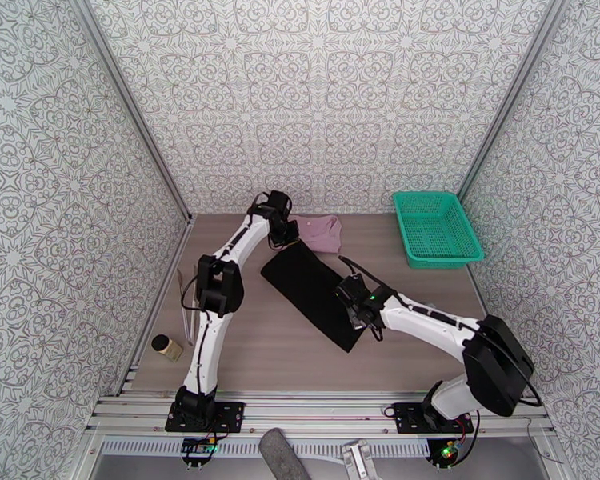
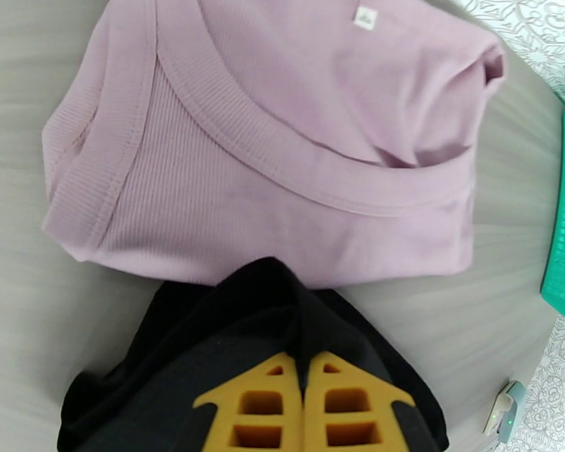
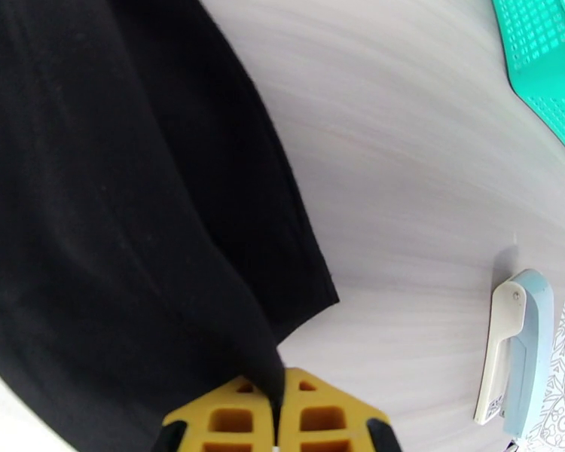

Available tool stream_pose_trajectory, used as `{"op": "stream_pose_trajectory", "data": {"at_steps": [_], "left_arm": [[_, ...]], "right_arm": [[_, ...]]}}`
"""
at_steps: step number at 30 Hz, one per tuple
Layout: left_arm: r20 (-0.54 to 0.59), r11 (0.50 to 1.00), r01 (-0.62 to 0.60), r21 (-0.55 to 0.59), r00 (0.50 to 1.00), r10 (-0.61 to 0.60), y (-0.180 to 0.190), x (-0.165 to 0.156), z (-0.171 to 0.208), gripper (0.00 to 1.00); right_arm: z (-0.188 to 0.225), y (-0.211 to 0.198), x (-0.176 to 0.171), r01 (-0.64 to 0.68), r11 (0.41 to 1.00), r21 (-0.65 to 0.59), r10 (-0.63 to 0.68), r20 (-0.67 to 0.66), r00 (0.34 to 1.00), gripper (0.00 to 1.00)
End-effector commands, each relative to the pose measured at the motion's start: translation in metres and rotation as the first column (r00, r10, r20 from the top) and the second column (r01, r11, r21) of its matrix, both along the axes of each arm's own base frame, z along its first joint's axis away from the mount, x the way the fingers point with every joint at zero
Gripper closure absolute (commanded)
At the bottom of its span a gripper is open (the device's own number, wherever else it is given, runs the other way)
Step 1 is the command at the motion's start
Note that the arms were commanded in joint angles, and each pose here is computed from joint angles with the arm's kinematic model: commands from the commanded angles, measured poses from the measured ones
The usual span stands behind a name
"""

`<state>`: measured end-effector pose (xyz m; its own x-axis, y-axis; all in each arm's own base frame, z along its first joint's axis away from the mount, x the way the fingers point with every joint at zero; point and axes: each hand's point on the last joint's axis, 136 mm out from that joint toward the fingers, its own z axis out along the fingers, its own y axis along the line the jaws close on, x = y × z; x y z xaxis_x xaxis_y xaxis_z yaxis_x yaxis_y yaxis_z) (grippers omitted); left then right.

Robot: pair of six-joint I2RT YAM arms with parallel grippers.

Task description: Fold and stack the mixed laundry pile

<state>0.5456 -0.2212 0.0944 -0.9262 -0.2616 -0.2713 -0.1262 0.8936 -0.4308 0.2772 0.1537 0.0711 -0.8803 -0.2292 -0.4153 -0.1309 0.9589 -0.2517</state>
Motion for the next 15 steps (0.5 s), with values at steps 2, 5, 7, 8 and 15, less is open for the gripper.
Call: {"op": "stream_pose_trajectory", "data": {"at_steps": [2, 5, 7, 8, 15], "left_arm": [[0.018, 0.999, -0.024, -0.022, 1.0, 0.025, -0.002, 0.012, -0.002, 0.97], [0.027, 0.999, -0.025, -0.025, 0.999, 0.026, -0.002, 0.015, -0.003, 0.66], [0.042, 0.998, -0.008, -0.054, 0.999, 0.01, -0.008, 0.016, 0.004, 0.47], [0.06, 0.998, -0.001, -0.062, 0.998, 0.004, -0.01, 0.018, 0.01, 0.37], [0.246, 0.994, 0.069, -0.087, 0.968, -0.045, -0.017, 0.019, 0.085, 0.01]], "right_arm": [[-0.008, -0.008, 0.015, 0.074, 0.997, -0.029, -0.073, 0.048, 0.996, 1.0], [-0.011, -0.011, 0.021, 0.102, 0.994, -0.045, -0.099, 0.064, 0.993, 1.0], [-0.012, -0.012, 0.024, 0.119, 0.992, -0.049, -0.116, 0.075, 0.99, 0.93], [-0.01, -0.012, 0.026, 0.128, 0.991, -0.047, -0.124, 0.081, 0.989, 0.85], [0.03, -0.015, 0.026, 0.179, 0.983, 0.027, -0.181, 0.136, 0.974, 0.42]]}}
